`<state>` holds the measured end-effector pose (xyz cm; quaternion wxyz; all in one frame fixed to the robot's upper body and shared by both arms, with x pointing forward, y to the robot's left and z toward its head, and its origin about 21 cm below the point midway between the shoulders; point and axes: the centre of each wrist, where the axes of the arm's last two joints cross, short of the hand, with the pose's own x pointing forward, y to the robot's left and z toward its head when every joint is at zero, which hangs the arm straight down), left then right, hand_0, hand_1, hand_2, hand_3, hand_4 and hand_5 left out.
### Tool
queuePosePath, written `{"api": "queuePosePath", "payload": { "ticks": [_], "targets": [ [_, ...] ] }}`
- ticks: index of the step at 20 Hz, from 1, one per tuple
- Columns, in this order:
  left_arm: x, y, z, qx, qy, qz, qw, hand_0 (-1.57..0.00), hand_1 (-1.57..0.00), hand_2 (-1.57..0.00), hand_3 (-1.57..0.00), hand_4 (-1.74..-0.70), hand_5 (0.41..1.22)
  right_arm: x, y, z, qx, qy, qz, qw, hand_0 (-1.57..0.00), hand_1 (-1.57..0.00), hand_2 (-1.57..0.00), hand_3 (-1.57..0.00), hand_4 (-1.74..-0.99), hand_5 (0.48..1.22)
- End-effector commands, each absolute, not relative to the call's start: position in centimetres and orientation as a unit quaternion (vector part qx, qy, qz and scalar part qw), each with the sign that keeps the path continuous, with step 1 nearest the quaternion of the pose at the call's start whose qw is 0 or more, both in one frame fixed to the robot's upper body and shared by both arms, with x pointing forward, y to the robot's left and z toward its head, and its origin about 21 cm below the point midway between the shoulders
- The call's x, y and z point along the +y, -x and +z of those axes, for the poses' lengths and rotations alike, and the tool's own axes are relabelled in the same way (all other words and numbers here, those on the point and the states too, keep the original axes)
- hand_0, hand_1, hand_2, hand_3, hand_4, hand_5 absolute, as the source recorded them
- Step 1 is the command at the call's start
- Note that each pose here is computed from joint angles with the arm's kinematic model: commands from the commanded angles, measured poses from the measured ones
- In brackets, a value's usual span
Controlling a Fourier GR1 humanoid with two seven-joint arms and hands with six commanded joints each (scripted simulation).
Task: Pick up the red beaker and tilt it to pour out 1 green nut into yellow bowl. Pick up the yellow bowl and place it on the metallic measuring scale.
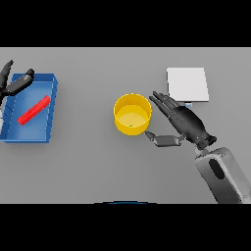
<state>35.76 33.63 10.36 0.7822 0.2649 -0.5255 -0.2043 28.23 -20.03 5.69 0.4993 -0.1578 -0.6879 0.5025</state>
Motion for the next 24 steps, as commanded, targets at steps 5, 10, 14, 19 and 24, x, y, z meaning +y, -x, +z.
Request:
{"api": "queuePosePath", "payload": {
  "ticks": [5, 10, 14, 19, 24],
  "targets": [
    [33.9, -36.0, 10.1, -0.527, -0.263, -0.210, 0.781, 0.00, 0.00, 0.00, 0.00, -0.81, 0.687, -18.0, -30.7, 6.7, -0.642, 0.163, 0.628, 0.407, 0.00, 0.00, 0.00, 0.00, -1.167, 0.639],
    [34.5, -35.9, 10.4, -0.525, -0.264, -0.210, 0.782, 0.00, 0.00, 0.00, 0.00, -0.81, 0.695, -16.2, -32.4, 6.0, -0.596, 0.149, 0.704, 0.356, 0.00, 0.00, 0.00, 0.00, -1.154, 0.639],
    [34.6, -35.7, 10.2, -0.524, -0.263, -0.206, 0.784, 0.00, 0.00, 0.00, 0.00, -0.81, 0.693, -14.8, -33.6, 5.6, -0.556, 0.128, 0.749, 0.337, 0.00, 0.00, 0.00, 0.00, -1.157, 0.652],
    [34.7, -35.9, 10.4, -0.528, -0.265, -0.209, 0.779, 0.00, 0.00, 0.00, 0.00, -0.80, 0.702, -13.2, -34.7, 5.7, -0.506, 0.124, 0.790, 0.324, 0.00, 0.00, 0.00, 0.00, -1.168, 0.673],
    [34.9, -36.1, 10.1, -0.520, -0.264, -0.215, 0.783, 0.00, 0.00, 0.00, 0.00, -0.80, 0.704, -12.4, -35.5, 4.5, -0.473, 0.123, 0.808, 0.328, 0.00, 0.00, 0.00, -0.01, -1.186, 0.684]
  ]
}}
